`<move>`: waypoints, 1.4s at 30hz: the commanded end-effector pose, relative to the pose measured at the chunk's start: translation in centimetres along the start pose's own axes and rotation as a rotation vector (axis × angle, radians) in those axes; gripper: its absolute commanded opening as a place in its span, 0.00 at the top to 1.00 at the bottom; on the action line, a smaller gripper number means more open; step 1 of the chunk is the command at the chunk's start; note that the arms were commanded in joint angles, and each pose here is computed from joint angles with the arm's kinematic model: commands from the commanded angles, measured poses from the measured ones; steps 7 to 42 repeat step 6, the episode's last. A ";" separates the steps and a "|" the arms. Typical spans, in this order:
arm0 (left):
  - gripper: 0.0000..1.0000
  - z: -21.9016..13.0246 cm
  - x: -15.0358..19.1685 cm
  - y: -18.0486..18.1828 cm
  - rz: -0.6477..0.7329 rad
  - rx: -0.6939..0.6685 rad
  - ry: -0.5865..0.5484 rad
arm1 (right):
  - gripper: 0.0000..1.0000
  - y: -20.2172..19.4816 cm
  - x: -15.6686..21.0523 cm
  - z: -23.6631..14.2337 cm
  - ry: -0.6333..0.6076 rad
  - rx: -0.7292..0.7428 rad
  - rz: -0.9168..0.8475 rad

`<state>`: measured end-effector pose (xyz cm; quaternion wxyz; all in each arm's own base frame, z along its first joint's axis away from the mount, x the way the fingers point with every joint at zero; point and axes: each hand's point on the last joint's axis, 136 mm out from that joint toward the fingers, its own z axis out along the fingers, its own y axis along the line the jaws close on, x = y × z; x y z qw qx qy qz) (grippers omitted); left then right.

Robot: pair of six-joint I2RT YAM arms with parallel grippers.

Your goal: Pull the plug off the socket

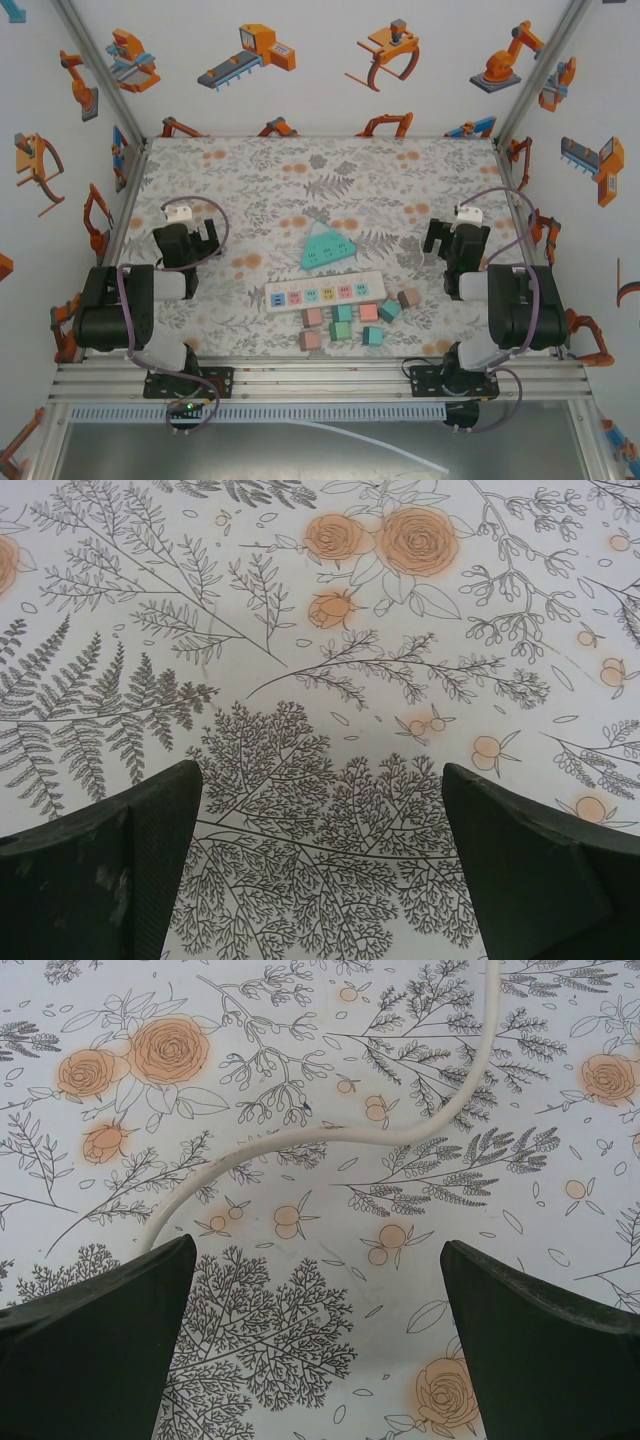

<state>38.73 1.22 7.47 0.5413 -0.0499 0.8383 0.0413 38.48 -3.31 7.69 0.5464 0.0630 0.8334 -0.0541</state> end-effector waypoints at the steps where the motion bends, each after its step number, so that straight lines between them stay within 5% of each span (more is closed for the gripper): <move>1: 0.03 0.2 -1.8 -0.2 0.000 0.003 -0.049 | 0.01 0.1 -1.5 0.2 -0.047 -0.005 0.010; 42: 0.03 0.2 -1.7 -0.2 0.000 0.004 -0.049 | 0.01 -0.4 -1.3 0.0 -0.057 0.025 0.026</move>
